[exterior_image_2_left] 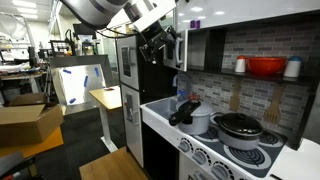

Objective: Remove the pot from the microwave and put it on the stovetop

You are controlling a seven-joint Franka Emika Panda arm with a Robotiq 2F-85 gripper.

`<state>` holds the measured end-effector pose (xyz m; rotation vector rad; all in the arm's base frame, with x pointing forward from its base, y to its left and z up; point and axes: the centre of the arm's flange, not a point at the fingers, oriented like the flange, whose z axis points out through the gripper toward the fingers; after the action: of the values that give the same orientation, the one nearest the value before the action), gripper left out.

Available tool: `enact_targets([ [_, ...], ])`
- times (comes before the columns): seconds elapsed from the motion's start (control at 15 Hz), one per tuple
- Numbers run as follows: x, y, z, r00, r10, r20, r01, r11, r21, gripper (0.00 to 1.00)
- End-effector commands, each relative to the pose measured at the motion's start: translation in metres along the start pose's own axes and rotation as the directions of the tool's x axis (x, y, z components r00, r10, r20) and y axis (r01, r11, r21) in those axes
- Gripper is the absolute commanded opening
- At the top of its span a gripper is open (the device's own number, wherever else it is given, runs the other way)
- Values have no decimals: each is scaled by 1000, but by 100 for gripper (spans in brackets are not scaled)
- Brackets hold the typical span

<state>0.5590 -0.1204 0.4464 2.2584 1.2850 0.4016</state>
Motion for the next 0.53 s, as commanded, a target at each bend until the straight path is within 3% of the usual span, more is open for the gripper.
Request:
enact_targets([
  [0.0, 6, 11, 7, 999, -31, -39, 30, 999, -26, 100],
  [0.47, 35, 25, 12, 991, -44, -127, 32, 996, -88, 100],
])
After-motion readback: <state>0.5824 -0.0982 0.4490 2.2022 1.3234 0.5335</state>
